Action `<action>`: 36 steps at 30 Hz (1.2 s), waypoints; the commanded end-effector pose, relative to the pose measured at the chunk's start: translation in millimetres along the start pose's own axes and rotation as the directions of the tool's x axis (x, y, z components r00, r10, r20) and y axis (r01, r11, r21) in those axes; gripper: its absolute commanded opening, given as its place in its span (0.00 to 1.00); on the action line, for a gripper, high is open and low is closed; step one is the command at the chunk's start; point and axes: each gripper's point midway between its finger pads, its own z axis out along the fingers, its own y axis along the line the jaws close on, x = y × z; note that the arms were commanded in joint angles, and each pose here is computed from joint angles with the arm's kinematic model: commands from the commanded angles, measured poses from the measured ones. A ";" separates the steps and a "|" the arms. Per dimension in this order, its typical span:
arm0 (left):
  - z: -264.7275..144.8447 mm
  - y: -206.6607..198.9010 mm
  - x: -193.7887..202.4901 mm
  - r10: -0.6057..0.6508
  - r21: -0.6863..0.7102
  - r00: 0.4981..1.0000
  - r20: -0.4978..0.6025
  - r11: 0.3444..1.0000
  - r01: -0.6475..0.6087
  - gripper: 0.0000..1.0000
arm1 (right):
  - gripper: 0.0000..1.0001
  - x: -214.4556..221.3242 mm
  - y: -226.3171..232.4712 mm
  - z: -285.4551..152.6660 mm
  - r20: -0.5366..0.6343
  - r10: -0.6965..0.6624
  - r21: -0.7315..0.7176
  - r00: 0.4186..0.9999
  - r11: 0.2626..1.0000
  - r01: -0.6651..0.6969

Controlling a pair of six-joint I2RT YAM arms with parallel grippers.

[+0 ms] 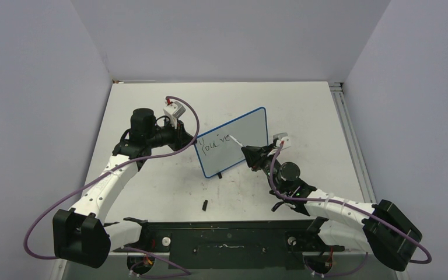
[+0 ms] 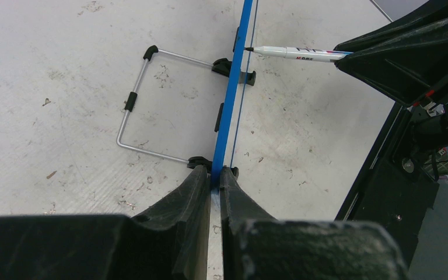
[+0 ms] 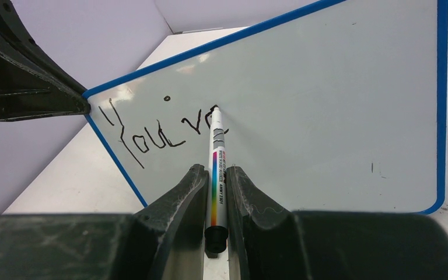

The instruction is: Write a sentence on the whiteboard

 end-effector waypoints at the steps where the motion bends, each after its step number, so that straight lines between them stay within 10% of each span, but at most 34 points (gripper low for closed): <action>1: 1.0 -6.2 -3.7 -0.006 0.032 1.000 0.005 0.999 0.006 0.00 | 0.05 -27.5 0.4 3.2 0.092 0.019 0.018 0.996 1.000 -0.021; 36: 0.3 -6.7 -4.7 -0.005 0.032 1.000 0.009 0.999 0.004 0.00 | 0.05 -9.4 6.5 0.5 0.043 0.061 -0.016 0.997 0.998 -0.060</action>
